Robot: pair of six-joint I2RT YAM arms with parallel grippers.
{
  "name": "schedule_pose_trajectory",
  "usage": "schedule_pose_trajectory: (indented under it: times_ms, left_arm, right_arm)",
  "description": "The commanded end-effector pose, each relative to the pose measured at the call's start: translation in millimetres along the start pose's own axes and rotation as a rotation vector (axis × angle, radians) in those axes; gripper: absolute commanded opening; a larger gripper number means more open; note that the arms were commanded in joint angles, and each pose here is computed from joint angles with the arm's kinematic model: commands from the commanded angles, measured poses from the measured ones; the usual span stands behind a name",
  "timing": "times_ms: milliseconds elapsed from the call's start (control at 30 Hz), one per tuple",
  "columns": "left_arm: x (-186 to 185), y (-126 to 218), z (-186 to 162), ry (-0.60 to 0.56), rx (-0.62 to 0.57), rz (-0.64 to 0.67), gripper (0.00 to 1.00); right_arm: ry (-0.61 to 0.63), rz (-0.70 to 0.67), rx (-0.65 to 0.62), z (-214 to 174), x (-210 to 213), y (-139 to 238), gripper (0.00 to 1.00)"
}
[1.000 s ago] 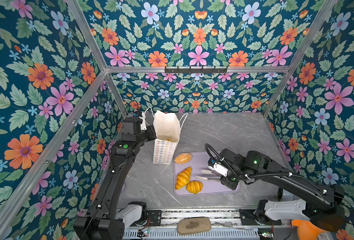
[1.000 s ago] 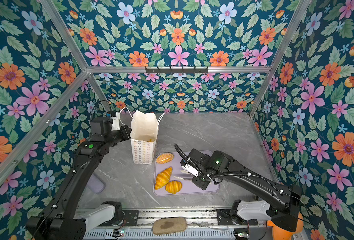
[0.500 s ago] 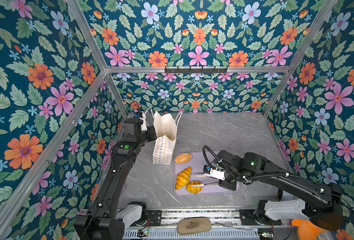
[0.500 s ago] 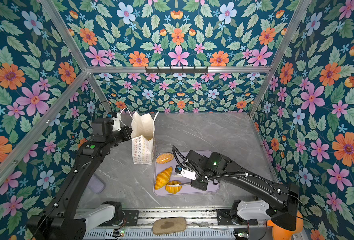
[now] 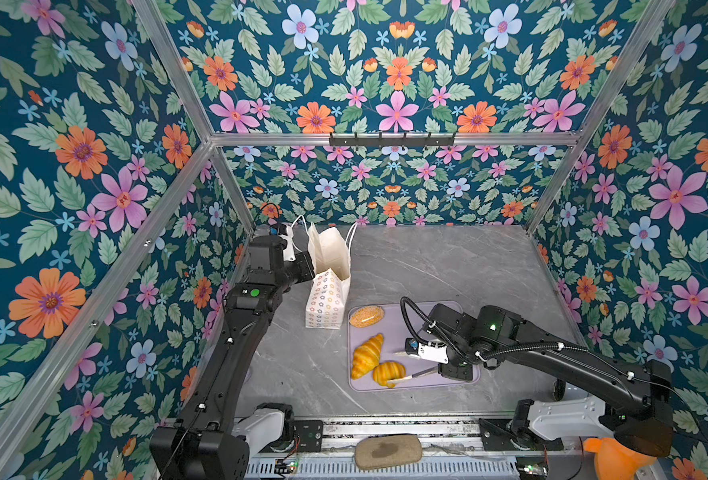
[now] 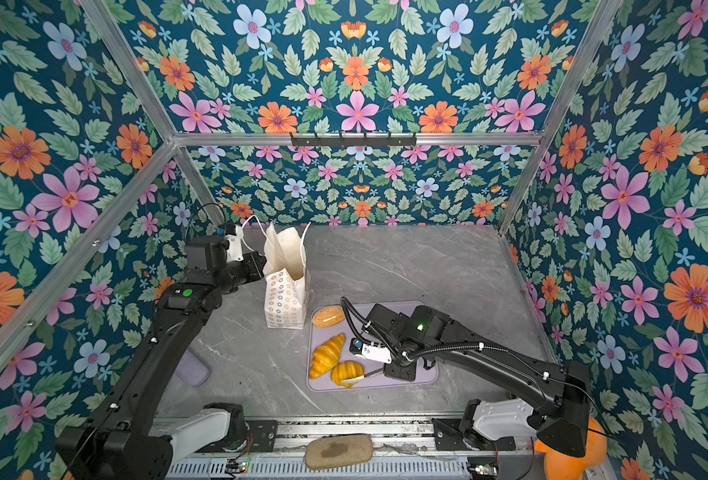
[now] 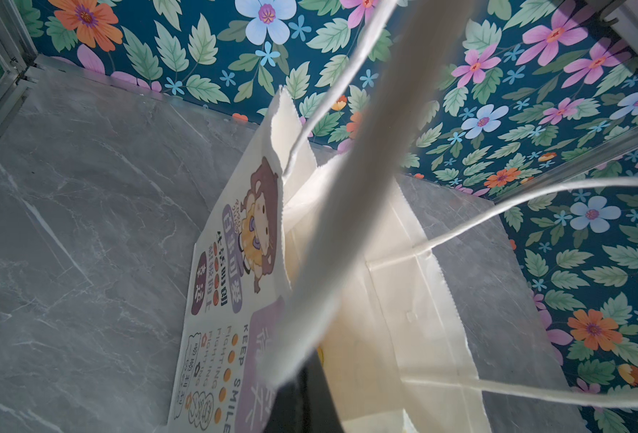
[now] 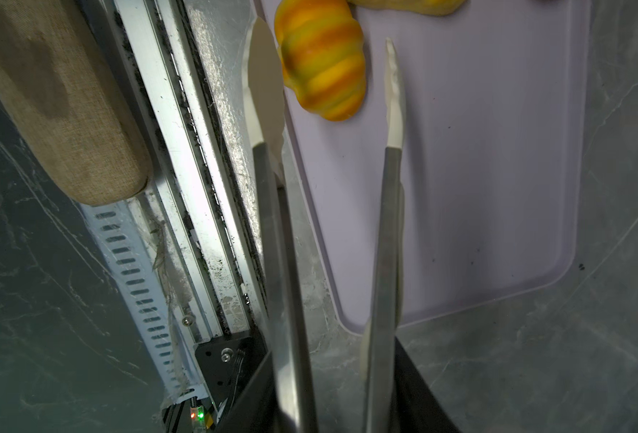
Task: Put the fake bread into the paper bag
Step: 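Move the open tongs with the right gripper over the striped croissant, then lower the tongs around the striped croissant nearest the robot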
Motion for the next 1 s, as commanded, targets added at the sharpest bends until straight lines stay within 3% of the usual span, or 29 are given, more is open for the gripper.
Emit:
schedule_pose_trajectory:
  times_ms: [0,600,967]
  left_arm:
    - [-2,2,4,-0.013,-0.019,-0.012,0.0]
    - [0,-2,2,-0.011,-0.01,-0.011,0.0]
    - [0,-3,1,-0.008,-0.015,-0.013,0.0]
  right_arm:
    - [0.034,-0.057,0.019,1,-6,-5,0.4]
    - [0.056,-0.02,-0.089,-8,0,9,0.42]
    - [0.026,-0.002,-0.041,-1,1,-10,0.43]
Point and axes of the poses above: each gripper's point midway between its finger pads, its own y axis back along the fingers, its own x axis along the line the jaws close on, z = x × y, the point moved 6 cm from there along y, back along the fingers, and after that the axes turned 15 degrees about -y, right-handed, at the moved point
